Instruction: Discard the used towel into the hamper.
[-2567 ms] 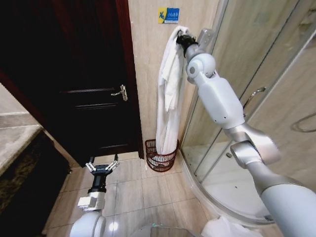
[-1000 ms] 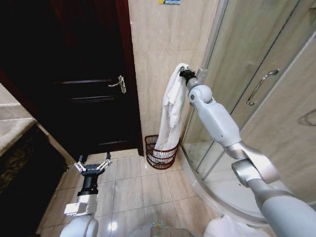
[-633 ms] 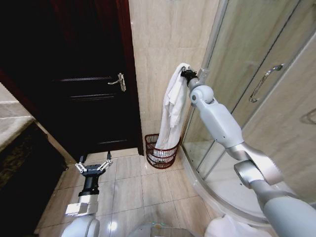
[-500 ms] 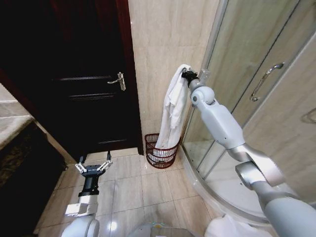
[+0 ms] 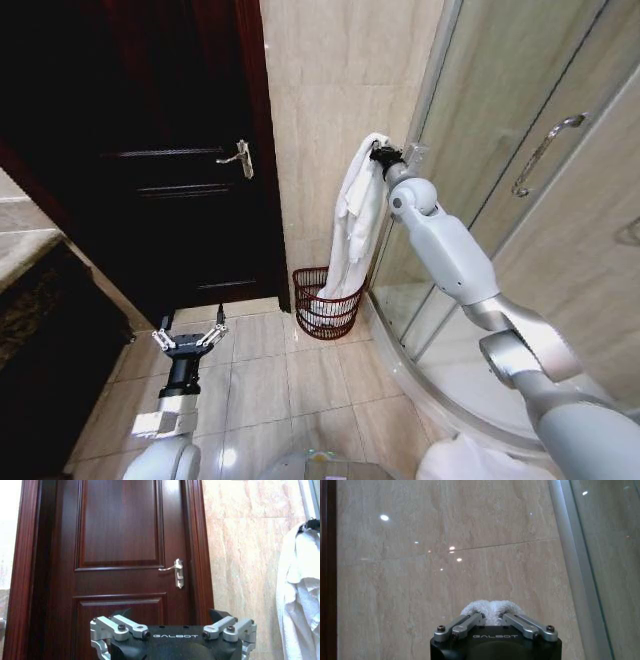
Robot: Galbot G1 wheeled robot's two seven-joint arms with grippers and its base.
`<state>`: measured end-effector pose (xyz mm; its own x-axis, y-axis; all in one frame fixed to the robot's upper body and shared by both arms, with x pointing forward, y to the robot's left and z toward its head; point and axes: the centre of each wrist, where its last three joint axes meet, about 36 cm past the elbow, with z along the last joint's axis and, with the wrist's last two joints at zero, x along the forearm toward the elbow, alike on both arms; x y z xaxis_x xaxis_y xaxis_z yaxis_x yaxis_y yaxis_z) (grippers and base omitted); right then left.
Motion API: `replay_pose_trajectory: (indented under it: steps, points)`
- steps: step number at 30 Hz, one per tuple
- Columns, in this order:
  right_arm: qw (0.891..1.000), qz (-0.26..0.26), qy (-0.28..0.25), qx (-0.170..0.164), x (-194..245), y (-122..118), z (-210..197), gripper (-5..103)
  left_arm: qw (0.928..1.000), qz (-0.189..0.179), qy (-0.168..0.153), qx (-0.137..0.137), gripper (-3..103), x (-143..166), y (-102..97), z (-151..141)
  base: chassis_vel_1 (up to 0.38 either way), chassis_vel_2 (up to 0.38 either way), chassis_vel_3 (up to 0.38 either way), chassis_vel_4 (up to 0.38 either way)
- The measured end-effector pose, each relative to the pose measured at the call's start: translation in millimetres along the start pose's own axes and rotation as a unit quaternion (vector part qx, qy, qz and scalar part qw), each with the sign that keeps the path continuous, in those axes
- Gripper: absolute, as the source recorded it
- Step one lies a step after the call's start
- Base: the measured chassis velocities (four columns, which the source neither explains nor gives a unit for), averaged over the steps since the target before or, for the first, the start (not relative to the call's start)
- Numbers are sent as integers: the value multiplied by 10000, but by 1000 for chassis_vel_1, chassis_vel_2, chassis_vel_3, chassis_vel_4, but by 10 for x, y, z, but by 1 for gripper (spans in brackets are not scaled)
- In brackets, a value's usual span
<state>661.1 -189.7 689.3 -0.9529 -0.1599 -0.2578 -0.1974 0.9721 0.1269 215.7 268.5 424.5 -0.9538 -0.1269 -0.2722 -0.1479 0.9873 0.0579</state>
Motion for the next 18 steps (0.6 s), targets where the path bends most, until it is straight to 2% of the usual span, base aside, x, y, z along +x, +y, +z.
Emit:
replay_pose_trajectory:
  steps: [18]
  points:
    - [10000, 11, 21, 5, 92, -31, 18, 4, 10000, 26, 10, -10, 100, 19, -9, 7, 0, 0, 0, 0]
